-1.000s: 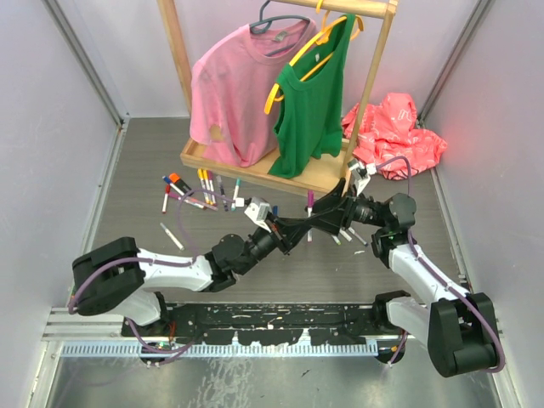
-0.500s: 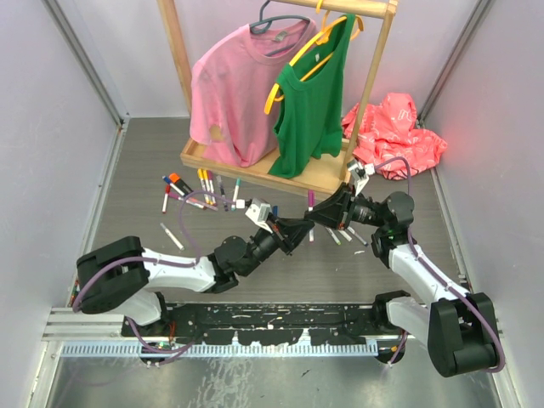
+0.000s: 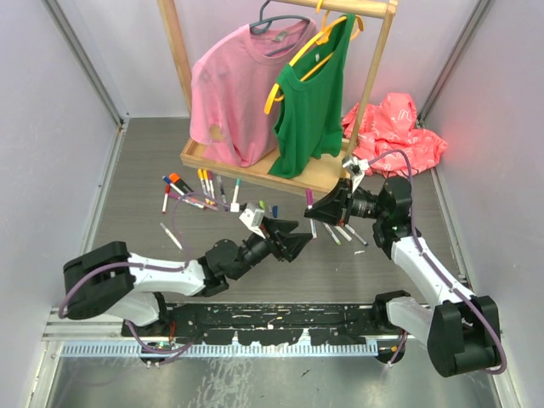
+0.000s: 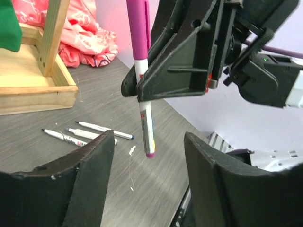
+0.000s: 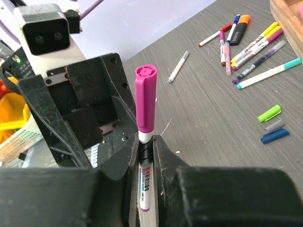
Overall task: Open the pen caps
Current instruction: Pick up the pen from the center of the board.
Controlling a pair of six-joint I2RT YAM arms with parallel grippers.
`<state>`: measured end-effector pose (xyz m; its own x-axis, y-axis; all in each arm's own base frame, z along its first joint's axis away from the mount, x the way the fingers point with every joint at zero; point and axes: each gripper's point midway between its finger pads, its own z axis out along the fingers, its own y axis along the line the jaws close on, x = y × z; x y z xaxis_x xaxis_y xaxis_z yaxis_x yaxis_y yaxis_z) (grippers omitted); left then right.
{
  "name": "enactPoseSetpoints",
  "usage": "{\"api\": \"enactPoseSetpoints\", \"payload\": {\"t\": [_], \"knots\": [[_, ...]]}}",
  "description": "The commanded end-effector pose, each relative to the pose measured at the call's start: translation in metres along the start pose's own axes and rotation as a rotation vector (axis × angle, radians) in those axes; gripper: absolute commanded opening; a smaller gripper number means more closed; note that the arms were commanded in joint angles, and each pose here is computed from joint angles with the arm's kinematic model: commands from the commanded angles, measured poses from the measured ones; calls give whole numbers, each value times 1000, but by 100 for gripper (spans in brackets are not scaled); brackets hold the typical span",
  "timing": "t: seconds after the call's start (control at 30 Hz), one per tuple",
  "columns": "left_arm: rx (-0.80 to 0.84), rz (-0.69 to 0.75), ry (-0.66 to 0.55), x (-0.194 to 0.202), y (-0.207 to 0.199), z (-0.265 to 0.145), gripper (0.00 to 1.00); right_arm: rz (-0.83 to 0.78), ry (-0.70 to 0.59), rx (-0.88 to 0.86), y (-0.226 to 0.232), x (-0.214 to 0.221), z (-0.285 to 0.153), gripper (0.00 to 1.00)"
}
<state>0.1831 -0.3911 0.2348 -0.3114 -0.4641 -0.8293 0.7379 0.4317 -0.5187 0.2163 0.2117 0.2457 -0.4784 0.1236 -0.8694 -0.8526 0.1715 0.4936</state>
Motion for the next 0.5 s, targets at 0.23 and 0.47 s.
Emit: {"api": "enactPoseSetpoints", "payload": {"t": [0.23, 0.47], "knots": [[215, 45, 79, -60, -26, -29, 94, -142, 165, -135, 14, 14, -7, 1], [339, -65, 135, -76, -43, -21, 98, -129, 181, -183, 19, 21, -9, 1]]}}
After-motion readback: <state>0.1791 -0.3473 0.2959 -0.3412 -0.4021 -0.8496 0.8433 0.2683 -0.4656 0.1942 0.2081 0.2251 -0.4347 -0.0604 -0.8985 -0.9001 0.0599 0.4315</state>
